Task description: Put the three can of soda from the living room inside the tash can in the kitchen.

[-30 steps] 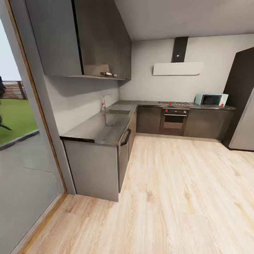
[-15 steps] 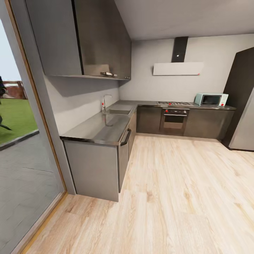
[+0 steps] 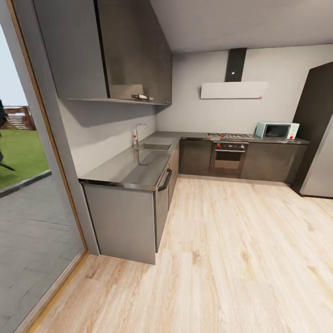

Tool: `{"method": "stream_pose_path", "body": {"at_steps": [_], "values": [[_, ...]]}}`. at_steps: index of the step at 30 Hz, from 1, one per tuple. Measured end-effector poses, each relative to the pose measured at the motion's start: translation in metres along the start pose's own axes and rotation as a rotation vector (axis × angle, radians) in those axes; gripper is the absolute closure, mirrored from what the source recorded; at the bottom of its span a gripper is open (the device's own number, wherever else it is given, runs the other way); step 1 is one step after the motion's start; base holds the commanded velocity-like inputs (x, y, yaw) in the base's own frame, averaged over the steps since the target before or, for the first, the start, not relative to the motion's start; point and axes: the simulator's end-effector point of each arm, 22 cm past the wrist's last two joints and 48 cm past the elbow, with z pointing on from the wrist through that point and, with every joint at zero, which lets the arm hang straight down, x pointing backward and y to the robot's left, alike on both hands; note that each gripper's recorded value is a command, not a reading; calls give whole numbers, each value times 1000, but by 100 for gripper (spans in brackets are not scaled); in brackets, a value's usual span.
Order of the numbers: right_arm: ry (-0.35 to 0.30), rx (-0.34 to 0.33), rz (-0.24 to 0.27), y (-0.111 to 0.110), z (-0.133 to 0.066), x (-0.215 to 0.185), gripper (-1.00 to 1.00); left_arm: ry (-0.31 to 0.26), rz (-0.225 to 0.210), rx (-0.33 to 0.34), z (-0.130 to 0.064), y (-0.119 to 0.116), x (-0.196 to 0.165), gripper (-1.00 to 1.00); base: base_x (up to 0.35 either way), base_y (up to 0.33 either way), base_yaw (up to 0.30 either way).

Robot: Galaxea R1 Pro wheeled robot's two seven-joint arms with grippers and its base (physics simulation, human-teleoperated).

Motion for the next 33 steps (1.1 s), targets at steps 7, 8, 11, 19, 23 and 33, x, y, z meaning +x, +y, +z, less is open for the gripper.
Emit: {"method": "stream_pose_path", "body": {"at_steps": [7, 8, 11, 19, 23, 33], "values": [[-93, 1, 6, -23, -2, -38, -100, -59, -4, -10, -1, 7, -46, -100, 0, 0, 0], [-200, -14, -8, -44, -9, -76, -100, -68, -3, -10, -4, 8, -68, -100, 0, 0, 0], [-753, -8, -81, -40, -117, -315, -100, -580, 2, -7, -102, 6, -306, -100, 0, 0, 0], [-1139, -20, -141, -13, -267, -430, -100, -1203, 13, -11, -347, 2, -460, -100, 0, 0, 0], [-1264, -21, -169, 0, -344, -441, -100, -1284, 14, -12, -382, 2, -460, -100, 0, 0, 0], [-1307, -28, -190, 4, -369, -409, -100, -1500, 23, -17, -433, 5, -440, -100, 0, 0, 0]]}}
